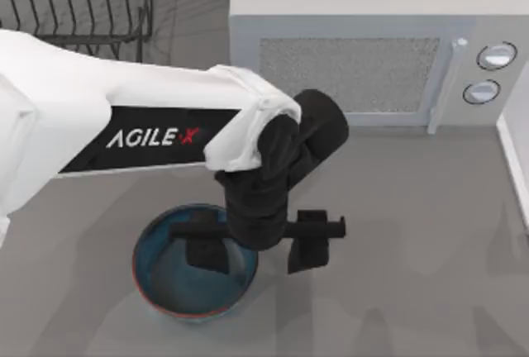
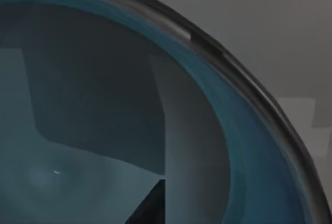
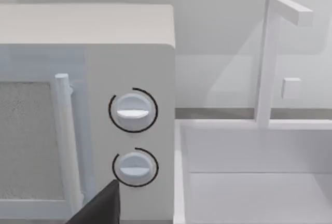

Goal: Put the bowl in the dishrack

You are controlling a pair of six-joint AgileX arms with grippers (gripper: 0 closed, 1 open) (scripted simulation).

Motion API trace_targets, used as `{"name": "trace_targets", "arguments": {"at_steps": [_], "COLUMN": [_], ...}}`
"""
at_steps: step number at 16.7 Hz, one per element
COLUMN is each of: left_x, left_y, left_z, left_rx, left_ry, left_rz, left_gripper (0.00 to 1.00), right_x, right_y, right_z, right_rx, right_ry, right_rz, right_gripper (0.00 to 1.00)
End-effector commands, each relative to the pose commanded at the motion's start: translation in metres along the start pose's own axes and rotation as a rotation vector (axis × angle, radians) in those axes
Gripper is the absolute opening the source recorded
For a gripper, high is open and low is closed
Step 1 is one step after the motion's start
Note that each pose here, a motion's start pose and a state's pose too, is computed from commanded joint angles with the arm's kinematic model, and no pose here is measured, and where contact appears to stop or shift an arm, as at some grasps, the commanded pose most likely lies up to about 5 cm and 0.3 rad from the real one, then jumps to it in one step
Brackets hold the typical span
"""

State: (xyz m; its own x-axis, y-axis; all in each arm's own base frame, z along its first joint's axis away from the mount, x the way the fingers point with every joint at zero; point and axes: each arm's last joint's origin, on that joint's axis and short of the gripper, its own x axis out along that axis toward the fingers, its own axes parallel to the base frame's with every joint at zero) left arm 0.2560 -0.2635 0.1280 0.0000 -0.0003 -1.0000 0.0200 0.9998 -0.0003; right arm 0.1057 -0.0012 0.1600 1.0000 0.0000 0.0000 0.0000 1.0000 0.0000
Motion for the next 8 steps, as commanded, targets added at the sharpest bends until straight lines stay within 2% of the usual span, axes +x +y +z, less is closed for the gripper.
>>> {"name": "trace_targets", "arguments": {"at_steps": [7,8], "left_x": [0.0000,0.0000], "left_y": [0.0000,0.0000], "left_z": [0.0000,0.0000], "left_rx": [0.000,0.000], "left_ry": [0.000,0.000], "left_rz": [0.000,0.000], "left_gripper": [0.02,0.00], "right_x": [0.0000,0.0000], "right_y": [0.0000,0.0000], "right_z": [0.0000,0.0000], "right_rx": [0.000,0.000], "right_ry": [0.000,0.000], "right_rz": [0.000,0.000], "right_gripper": [1.00,1.00]}}
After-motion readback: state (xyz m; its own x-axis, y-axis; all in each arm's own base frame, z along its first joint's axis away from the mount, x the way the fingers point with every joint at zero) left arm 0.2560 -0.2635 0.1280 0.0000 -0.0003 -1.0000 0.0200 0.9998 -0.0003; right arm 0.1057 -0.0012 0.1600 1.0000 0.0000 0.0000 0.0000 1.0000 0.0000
